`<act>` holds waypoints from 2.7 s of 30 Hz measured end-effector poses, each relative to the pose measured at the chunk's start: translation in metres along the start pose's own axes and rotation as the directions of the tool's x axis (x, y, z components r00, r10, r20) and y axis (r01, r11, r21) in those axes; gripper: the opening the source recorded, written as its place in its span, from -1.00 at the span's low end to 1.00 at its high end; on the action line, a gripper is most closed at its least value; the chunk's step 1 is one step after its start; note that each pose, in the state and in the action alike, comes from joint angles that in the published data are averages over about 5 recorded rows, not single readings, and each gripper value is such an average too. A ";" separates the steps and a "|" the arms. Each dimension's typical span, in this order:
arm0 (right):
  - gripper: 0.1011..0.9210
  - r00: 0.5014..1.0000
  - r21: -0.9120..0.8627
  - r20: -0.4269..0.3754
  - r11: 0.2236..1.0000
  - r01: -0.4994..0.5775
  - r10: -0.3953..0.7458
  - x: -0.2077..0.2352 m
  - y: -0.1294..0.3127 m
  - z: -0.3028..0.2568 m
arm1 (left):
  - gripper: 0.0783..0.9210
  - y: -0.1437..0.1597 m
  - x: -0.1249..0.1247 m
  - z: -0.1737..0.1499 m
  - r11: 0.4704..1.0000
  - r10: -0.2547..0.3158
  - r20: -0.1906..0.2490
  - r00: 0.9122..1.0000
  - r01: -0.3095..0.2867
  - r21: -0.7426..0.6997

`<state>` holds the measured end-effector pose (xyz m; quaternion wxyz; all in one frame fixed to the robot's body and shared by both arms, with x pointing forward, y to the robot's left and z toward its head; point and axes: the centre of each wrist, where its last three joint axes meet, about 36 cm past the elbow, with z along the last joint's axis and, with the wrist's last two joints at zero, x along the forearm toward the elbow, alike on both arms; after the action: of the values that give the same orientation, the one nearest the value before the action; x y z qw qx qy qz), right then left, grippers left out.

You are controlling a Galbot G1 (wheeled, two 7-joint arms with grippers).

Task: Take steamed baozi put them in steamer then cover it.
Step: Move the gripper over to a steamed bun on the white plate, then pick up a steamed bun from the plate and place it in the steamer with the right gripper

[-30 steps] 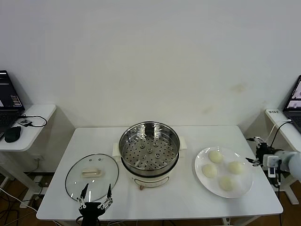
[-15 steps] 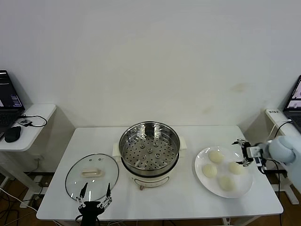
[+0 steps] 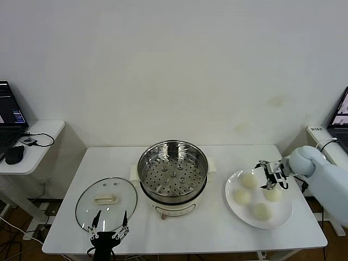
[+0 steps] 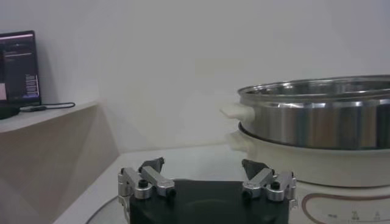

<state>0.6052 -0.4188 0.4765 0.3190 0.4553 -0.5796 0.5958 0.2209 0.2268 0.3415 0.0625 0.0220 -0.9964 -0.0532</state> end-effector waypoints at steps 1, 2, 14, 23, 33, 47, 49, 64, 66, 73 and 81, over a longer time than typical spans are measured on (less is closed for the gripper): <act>0.76 1.000 0.001 -0.001 1.000 0.003 -0.003 -0.003 -0.002 -0.002 | 0.77 0.000 0.000 0.000 1.000 0.000 0.000 1.000 0.000 0.000; 0.76 1.000 0.002 -0.002 1.000 0.006 -0.006 -0.006 -0.003 -0.004 | 0.77 0.000 0.000 0.000 1.000 0.000 0.001 1.000 0.000 -0.001; 0.75 0.999 -0.001 -0.030 0.999 0.045 -0.045 -0.034 -0.012 -0.018 | 0.77 0.002 -0.001 0.000 1.000 -0.003 0.002 1.000 0.003 -0.004; 0.48 0.996 -0.011 -0.055 0.998 0.063 -0.064 -0.044 -0.014 -0.020 | 0.77 0.001 0.000 0.002 1.000 -0.004 0.000 1.000 0.004 -0.001; 0.27 0.996 -0.014 -0.061 0.997 0.071 -0.071 -0.044 -0.017 -0.021 | 0.77 0.001 0.000 0.002 1.000 -0.005 -0.001 1.000 0.005 -0.001; 0.24 0.999 -0.034 -0.028 0.999 0.015 -0.015 0.010 -0.036 -0.011 | 0.77 0.000 -0.001 0.003 1.000 0.003 -0.001 1.000 -0.003 -0.001; 0.24 1.000 -0.036 -0.018 0.999 -0.005 0.004 0.025 -0.043 -0.011 | 0.77 0.001 -0.002 0.002 1.000 0.004 0.001 1.000 -0.004 0.000; 0.24 0.979 0.083 0.157 0.986 -0.143 0.129 0.114 -0.130 -0.095 | 0.77 0.006 -0.007 -0.001 1.000 0.003 0.017 1.000 -0.003 0.017; 0.24 0.974 0.111 0.186 0.982 -0.153 0.131 0.119 -0.141 -0.113 | 0.77 0.007 -0.008 -0.001 1.000 0.002 0.021 1.000 -0.002 0.022; 0.24 0.959 0.241 0.266 0.957 -0.160 0.093 0.123 -0.164 -0.179 | 0.77 0.010 -0.012 -0.002 0.999 -0.005 0.038 0.999 0.004 0.037; 0.24 0.954 0.423 0.299 0.897 -0.124 -0.010 0.096 -0.165 -0.249 | 0.77 0.020 -0.019 -0.003 0.997 0.010 0.065 0.998 -0.015 0.078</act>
<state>0.6758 -0.1685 0.6518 0.1012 0.5813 -0.4851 0.6454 0.2390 0.2470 0.3440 0.0298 0.0163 -0.9993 -0.0142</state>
